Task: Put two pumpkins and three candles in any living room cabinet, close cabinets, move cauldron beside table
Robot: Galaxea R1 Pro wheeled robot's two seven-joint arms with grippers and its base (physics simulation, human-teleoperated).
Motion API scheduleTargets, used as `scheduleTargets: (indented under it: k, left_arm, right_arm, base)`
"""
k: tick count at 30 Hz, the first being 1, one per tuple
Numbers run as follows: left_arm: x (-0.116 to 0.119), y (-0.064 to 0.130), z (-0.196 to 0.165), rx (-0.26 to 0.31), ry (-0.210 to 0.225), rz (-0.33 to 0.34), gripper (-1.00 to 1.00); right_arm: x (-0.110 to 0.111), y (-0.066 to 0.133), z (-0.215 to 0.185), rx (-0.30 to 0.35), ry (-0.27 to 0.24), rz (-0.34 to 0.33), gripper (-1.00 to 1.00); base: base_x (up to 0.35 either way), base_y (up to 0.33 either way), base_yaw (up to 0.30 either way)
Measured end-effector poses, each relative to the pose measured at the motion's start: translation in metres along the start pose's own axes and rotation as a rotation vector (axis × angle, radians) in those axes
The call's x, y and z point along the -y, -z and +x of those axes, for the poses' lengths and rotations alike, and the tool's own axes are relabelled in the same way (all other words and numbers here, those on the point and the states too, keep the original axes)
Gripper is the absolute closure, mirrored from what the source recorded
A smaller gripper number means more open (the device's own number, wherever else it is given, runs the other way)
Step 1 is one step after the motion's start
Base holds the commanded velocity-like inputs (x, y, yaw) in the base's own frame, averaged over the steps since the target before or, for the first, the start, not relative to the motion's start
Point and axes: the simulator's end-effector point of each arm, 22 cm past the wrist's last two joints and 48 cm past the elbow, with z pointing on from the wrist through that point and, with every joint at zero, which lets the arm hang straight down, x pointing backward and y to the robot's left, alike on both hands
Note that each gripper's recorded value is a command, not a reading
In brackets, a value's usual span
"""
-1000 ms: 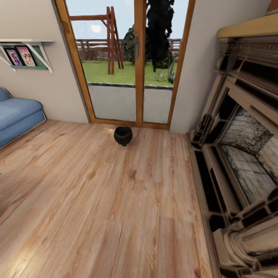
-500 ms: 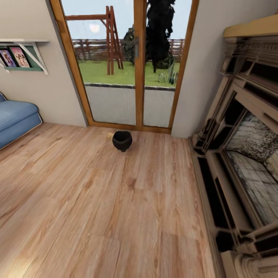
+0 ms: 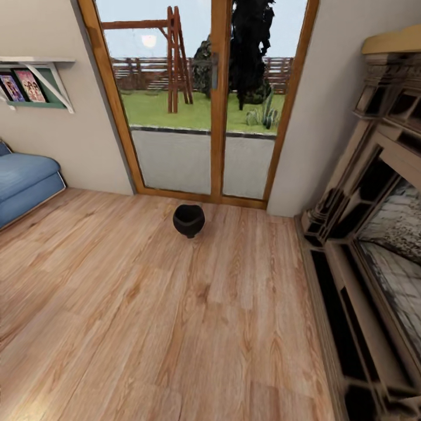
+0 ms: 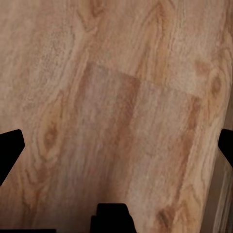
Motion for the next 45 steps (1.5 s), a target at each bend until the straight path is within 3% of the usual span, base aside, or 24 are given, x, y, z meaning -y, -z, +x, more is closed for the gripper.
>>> scheduleTargets:
  k: [45]
  left_arm:
    - [-0.0001,-0.0005,0.0015,-0.003,0.0,0.0,-1.0]
  right_arm:
    - [-0.0018,0.0001,0.0021,-0.006,0.0,-0.004,-1.0]
  base:
    - [0.329,0.0,0.018]
